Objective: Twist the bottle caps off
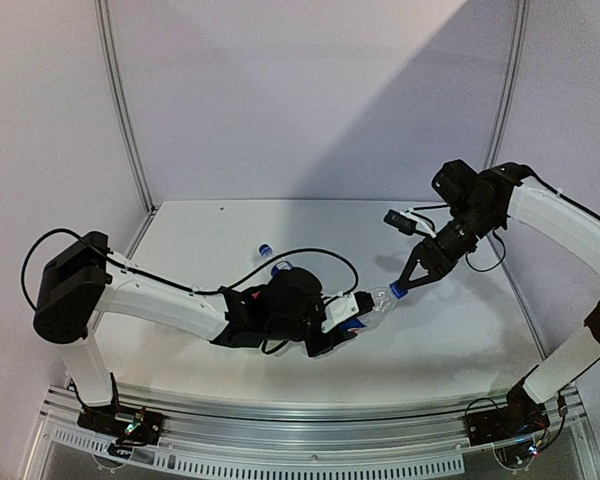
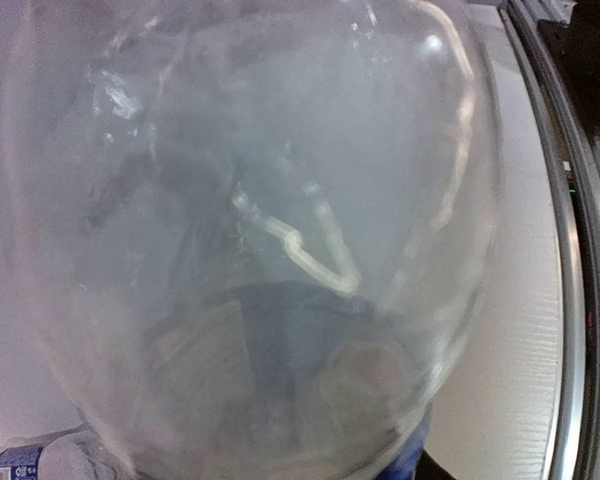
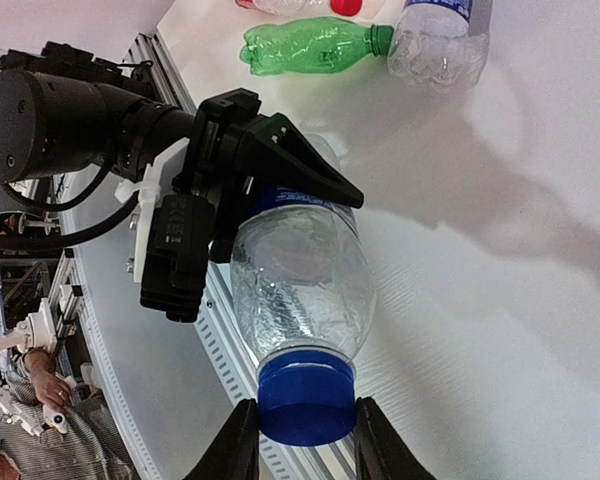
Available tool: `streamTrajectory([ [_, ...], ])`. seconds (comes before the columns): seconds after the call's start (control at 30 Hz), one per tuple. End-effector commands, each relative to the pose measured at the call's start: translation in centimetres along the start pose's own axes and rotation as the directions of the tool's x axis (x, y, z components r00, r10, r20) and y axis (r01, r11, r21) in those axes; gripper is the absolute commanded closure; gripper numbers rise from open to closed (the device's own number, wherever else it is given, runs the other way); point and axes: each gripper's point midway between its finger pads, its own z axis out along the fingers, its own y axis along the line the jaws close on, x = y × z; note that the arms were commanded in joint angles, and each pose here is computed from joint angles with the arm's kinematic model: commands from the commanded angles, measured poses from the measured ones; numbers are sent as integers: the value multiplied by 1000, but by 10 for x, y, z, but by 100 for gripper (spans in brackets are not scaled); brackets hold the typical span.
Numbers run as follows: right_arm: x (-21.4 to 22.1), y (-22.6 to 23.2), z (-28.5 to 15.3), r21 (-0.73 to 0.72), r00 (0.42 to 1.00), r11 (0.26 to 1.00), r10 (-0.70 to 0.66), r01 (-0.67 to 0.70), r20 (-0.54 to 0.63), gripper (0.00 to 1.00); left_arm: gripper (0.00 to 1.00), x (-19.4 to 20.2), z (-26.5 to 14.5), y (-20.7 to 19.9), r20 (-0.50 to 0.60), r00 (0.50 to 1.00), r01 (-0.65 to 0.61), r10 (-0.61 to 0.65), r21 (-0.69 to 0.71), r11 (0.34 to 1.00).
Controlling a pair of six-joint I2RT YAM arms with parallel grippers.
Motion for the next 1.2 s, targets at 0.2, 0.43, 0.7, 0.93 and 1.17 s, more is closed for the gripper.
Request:
streamTrajectory([
  [0.2, 3, 5, 11, -80, 998, 996, -42, 39, -41, 89, 63, -8, -5, -7, 36, 999, -37, 37, 3, 999],
  [0.43, -2, -16, 8, 66, 951, 949, -308, 308, -13, 100, 80, -7, -5, -18, 48, 998, -42, 39, 66, 997],
  [0.7, -26, 5, -15, 211, 616, 623, -781, 753, 106, 100, 85, -8, -2, -38, 44, 998, -45, 37, 188, 981],
  [0.93, -32, -6, -31, 504, 24, -52, -989, 862, -144, 96, 87, -9, 1, -40, 45, 998, -49, 40, 203, 978],
  [1.17, -20, -1, -43, 505, -29, -138, -976, 852, -217, 65, 87, -9, 1, -33, 40, 998, -52, 46, 173, 984],
])
